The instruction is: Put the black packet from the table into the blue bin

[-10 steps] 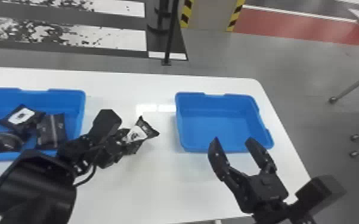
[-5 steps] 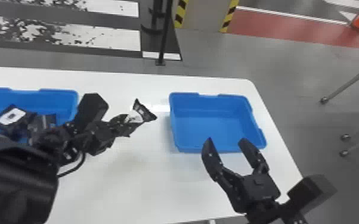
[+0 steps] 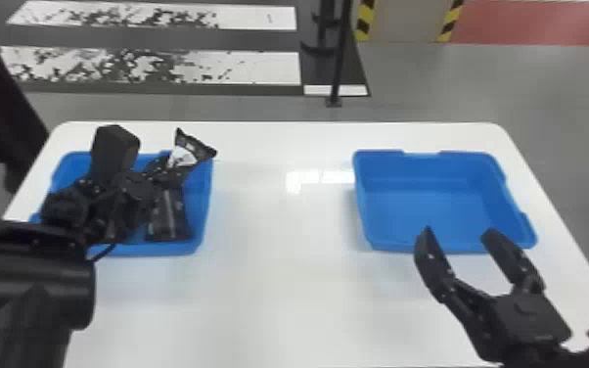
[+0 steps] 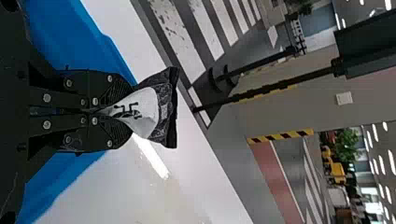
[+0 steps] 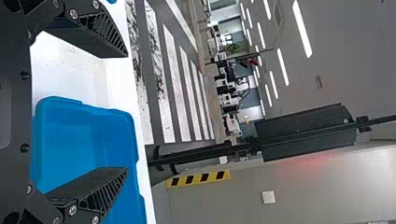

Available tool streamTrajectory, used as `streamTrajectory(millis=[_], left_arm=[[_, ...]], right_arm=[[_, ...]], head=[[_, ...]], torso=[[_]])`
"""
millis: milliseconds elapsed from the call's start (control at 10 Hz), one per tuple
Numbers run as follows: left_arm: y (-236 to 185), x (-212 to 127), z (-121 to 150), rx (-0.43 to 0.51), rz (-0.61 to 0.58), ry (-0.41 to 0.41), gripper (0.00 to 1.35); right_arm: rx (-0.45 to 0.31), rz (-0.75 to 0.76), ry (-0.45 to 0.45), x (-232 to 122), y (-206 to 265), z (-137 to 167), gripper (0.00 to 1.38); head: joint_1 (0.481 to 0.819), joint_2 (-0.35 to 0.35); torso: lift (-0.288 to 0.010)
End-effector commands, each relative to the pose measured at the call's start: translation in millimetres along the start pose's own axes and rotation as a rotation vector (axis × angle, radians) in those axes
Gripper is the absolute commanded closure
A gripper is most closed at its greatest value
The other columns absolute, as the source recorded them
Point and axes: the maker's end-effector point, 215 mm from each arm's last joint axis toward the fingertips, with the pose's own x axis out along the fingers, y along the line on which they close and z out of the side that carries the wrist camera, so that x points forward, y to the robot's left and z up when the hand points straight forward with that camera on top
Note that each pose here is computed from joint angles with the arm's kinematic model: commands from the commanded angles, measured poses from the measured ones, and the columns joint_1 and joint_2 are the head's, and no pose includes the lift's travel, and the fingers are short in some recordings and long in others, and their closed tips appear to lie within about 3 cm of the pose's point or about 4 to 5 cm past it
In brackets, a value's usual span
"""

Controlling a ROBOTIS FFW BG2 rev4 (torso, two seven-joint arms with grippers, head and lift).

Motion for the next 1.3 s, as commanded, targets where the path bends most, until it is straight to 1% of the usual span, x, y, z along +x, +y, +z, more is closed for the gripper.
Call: streamTrajectory(millis=[0, 100, 200, 300, 400, 500, 600, 700, 800, 900, 1000, 1100, 1200], left_arm=[[34, -17, -25, 0.006, 0.073, 0.043, 1.13], [32, -19, -34, -0.01, 0.069, 0.055, 0.69], [18, -16, -29, -0.019, 0.039, 0.034, 0.24], [7, -13, -21, -0.026, 0.018, 0.002, 0.06], [-2, -12, -14, -0.061, -0.009, -0.034, 0.13], [-7, -15, -9, -0.089, -0.021, -0.059, 0.15], [-1, -26, 2, -0.076, -0.004, -0.094, 0.15], [10, -46, 10, -0.063, 0.034, -0.134, 0.15], [25, -75, 5, -0.085, 0.091, -0.16, 0.15], [36, -109, 1, -0.11, 0.159, -0.214, 0.15], [41, -140, 3, -0.141, 0.222, -0.292, 0.16], [39, -168, 9, -0.181, 0.274, -0.365, 0.16], [33, -192, 14, -0.213, 0.313, -0.412, 0.16]], right_arm=[[0.0, 0.0, -0.004, 0, 0, 2, 0.15], [0.002, 0.0, -0.002, 0, 0, 1, 0.15], [0.002, 0.0, -0.002, 0, 0, 1, 0.15], [0.002, 0.0, -0.002, 0, 0, 1, 0.15], [0.003, 0.0, 0.0, -1, 0, 0, 0.15], [0.004, 0.0, -0.002, -1, 0, 1, 0.15], [0.005, 0.0, 0.0, -1, 0, 0, 0.15], [0.004, 0.0, -0.002, -1, 0, 1, 0.15], [0.004, 0.0, 0.0, -1, 0, 1, 0.15], [0.004, 0.0, 0.0, -2, 1, 1, 0.15], [0.005, -0.001, 0.0, -3, 0, 2, 0.15], [0.005, -0.002, -0.003, -3, -1, 3, 0.15], [0.005, -0.004, -0.003, -4, -1, 3, 0.15]], head=[[0.695, 0.027], [0.695, 0.077], [0.695, 0.106], [0.695, 0.104], [0.695, 0.095], [0.695, 0.077], [0.695, 0.063], [0.695, 0.059], [0.695, 0.069], [0.695, 0.082], [0.695, 0.117], [0.695, 0.148], [0.695, 0.173]], torso=[[-0.11], [-0.11], [-0.11], [-0.11], [-0.11], [-0.11], [-0.11], [-0.11], [-0.11], [-0.11], [-0.11], [-0.11], [-0.11]])
